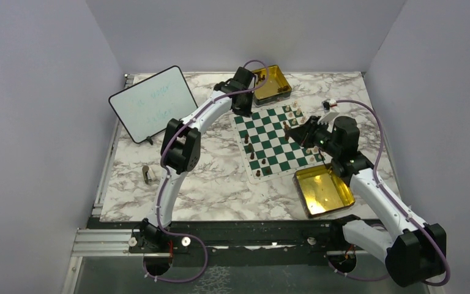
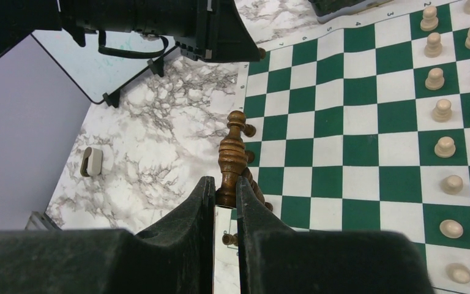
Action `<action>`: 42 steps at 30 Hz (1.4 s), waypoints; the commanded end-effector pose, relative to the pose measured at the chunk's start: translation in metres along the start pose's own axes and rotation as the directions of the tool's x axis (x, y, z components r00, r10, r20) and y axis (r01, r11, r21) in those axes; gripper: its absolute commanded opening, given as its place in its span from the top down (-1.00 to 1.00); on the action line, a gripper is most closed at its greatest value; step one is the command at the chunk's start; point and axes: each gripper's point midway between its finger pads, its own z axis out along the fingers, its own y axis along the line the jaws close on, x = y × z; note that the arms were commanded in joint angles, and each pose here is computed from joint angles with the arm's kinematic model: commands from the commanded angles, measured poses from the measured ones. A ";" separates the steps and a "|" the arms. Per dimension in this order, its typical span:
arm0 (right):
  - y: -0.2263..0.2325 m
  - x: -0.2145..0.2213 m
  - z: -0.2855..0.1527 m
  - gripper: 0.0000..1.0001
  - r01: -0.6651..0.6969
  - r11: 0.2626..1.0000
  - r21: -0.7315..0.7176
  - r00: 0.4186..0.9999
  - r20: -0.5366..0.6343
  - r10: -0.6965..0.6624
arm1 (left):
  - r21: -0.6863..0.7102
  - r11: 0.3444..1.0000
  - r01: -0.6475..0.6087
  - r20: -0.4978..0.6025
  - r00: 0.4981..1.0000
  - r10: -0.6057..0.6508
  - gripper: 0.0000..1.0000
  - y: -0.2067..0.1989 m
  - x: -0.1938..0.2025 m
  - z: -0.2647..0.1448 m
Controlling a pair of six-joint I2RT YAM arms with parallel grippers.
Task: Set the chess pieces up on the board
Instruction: Place the chess piece on the chessboard.
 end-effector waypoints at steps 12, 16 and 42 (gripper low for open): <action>0.002 -0.021 -0.009 0.99 0.060 0.998 0.024 0.997 0.055 -0.061 | -0.054 0.998 -0.034 -0.042 0.999 0.032 0.72 0.008 0.003 0.024; 0.002 -0.022 -0.008 0.99 0.065 0.998 0.025 0.996 0.057 -0.066 | -0.052 0.998 -0.040 -0.046 0.998 0.037 0.70 0.009 0.004 0.029; -0.002 -0.023 -0.005 0.99 0.086 0.995 0.043 0.995 0.051 -0.088 | -0.021 0.999 -0.024 -0.065 0.998 0.023 0.65 0.017 0.007 0.047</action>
